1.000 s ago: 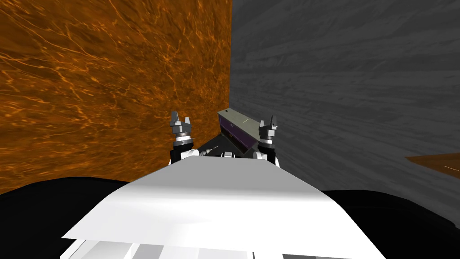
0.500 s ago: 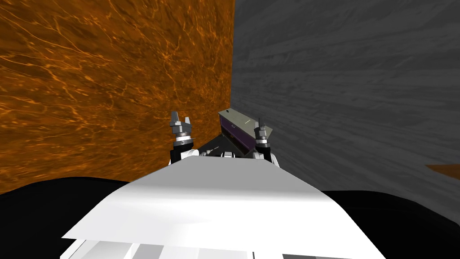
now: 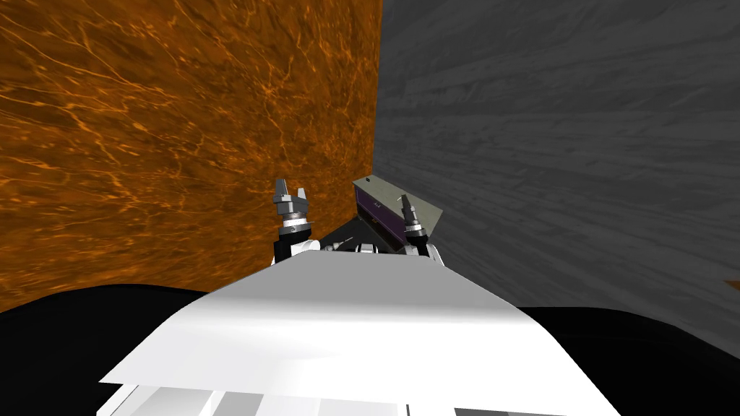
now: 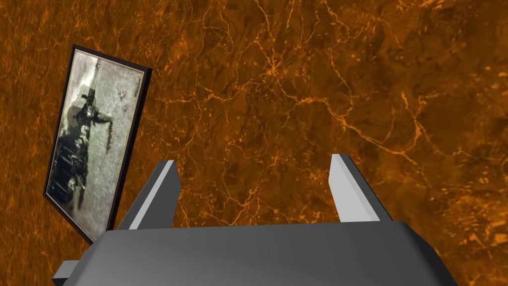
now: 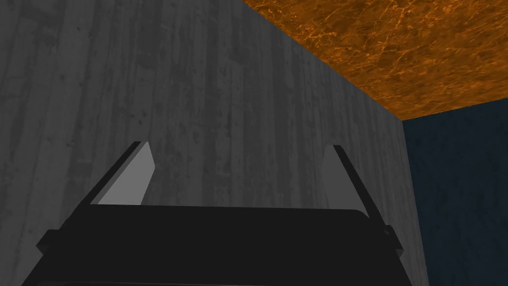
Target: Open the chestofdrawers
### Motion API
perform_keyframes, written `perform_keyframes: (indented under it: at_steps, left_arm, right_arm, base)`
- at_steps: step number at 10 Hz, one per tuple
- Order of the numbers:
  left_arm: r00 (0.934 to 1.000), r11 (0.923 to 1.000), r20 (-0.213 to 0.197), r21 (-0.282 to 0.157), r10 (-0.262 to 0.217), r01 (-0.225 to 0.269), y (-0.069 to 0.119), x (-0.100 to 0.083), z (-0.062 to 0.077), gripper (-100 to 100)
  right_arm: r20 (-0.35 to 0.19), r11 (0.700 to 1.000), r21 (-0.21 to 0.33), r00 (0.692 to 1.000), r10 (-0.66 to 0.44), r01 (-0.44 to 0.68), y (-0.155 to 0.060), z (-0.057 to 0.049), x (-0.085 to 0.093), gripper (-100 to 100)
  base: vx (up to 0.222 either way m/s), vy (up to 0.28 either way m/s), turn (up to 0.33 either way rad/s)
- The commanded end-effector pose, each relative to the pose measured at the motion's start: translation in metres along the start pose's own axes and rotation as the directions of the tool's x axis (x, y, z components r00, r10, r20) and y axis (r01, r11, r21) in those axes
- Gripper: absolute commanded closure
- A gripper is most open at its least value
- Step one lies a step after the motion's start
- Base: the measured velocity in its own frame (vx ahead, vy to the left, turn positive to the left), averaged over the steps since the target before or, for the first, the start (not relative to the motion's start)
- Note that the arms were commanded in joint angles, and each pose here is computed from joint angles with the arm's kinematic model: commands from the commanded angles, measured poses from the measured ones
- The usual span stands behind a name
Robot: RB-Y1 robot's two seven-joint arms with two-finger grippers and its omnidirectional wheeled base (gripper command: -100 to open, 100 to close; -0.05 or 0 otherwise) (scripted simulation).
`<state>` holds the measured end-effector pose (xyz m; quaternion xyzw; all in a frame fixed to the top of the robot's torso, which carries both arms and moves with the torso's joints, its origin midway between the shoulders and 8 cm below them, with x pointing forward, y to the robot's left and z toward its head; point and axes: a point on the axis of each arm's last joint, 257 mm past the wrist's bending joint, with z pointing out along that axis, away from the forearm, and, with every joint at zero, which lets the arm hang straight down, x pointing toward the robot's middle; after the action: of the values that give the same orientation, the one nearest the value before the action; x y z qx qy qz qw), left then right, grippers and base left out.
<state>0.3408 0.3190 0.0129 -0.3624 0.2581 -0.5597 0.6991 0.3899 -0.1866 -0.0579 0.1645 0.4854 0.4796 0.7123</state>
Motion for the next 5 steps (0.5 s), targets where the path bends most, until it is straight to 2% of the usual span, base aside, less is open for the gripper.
perform_keyframes:
  at_steps: [1,2,3,4,5]
  left_arm:
    - [1.0,1.0,0.0,0.0,0.0,0.0,0.0,0.0,0.0,0]
    - [1.0,1.0,0.0,0.0,0.0,0.0,0.0,0.0,0.0,0]
    - [1.0,1.0,0.0,0.0,0.0,0.0,0.0,0.0,0.0,0]
    - [1.0,1.0,0.0,0.0,0.0,0.0,0.0,0.0,0.0,0]
    - [1.0,1.0,0.0,0.0,0.0,0.0,0.0,0.0,0.0,0]
  right_arm:
    - [-0.07,0.993,0.004,0.991,-0.117,0.118,-0.011,0.002,0.025,-100]
    - [-0.076,0.991,0.001,0.988,-0.132,0.133,-0.011,0.002,0.026,-100]
    - [-0.116,0.981,-0.002,0.974,-0.195,0.196,-0.018,0.0,0.042,-100]
    - [-0.125,0.977,-0.006,0.969,-0.214,0.215,-0.018,0.0,0.044,-100]
    - [-0.164,0.961,-0.015,0.947,-0.276,0.277,-0.025,-0.001,0.06,-100]
  base:
    - [0.054,0.034,0.024]
    - [0.047,0.027,0.015]
    - [0.065,0.027,0.028]
    - [0.06,0.023,0.014]
    - [0.068,0.027,0.023]
